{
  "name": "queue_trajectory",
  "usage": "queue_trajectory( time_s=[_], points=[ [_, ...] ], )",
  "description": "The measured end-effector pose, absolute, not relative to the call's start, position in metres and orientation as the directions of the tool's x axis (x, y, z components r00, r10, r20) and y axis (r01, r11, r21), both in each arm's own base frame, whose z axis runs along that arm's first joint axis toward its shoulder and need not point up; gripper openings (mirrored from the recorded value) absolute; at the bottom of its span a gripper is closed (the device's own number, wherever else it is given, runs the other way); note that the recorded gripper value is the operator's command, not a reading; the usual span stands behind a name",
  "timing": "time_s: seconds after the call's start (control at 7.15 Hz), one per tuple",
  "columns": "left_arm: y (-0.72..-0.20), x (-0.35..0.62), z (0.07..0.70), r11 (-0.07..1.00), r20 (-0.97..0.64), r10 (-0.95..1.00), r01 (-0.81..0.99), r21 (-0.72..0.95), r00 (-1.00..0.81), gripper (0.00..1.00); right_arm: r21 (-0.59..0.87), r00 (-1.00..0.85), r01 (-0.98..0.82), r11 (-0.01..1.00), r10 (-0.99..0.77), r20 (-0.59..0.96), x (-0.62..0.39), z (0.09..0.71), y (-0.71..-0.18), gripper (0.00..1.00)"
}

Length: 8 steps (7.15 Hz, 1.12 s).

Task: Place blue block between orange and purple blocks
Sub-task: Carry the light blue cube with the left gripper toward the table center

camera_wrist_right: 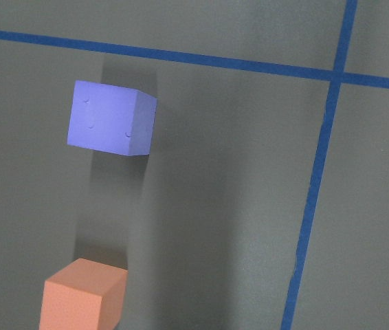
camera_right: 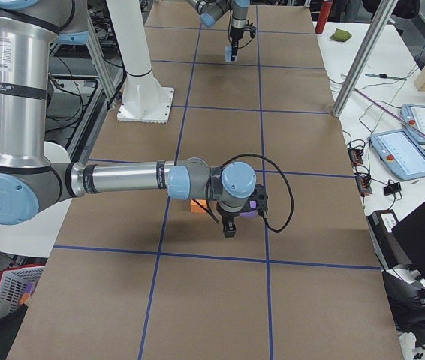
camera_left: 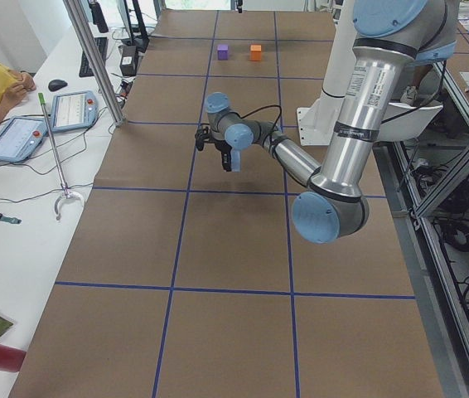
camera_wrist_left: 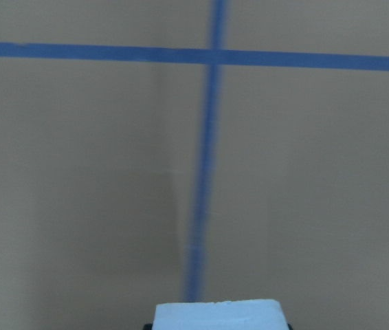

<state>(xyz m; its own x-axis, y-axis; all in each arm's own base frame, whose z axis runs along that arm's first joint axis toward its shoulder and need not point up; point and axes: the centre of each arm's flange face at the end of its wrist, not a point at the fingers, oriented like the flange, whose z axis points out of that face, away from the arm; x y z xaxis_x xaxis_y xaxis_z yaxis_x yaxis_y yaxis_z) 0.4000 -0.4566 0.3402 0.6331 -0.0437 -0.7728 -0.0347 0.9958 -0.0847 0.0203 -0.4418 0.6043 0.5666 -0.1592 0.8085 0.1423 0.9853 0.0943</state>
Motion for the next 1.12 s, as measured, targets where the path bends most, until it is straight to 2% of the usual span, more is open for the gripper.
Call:
queue_trajectory(
  time_s=[0.28,0.56,0.98,1.12],
  points=[
    [-0.453,0.489,0.26,0.997,-0.773,-0.03,-0.031,-0.064,0.634,0.0,0.102,0.564,0.142,0.985,-0.165,0.809,0.018,0.598,-0.442,1.0],
    [-0.476,0.601,0.16,0.996,-0.731,-0.058,-0.013,-0.092,0.68,0.0,0.099,0.547,0.145,0.984,-0.164,0.821,0.015,0.597,-0.441,1.0],
    [-0.456,0.711,0.081,0.996,-0.741,-0.086,0.059,-0.063,0.666,0.0,0.091,0.531,0.157,0.983,-0.162,0.832,0.006,0.598,-0.44,1.0],
    [-0.446,0.737,0.054,0.996,-0.746,-0.084,0.078,-0.043,0.661,0.06,0.083,0.524,0.155,0.984,-0.153,0.838,0.004,0.597,-0.44,1.0]
  ],
)
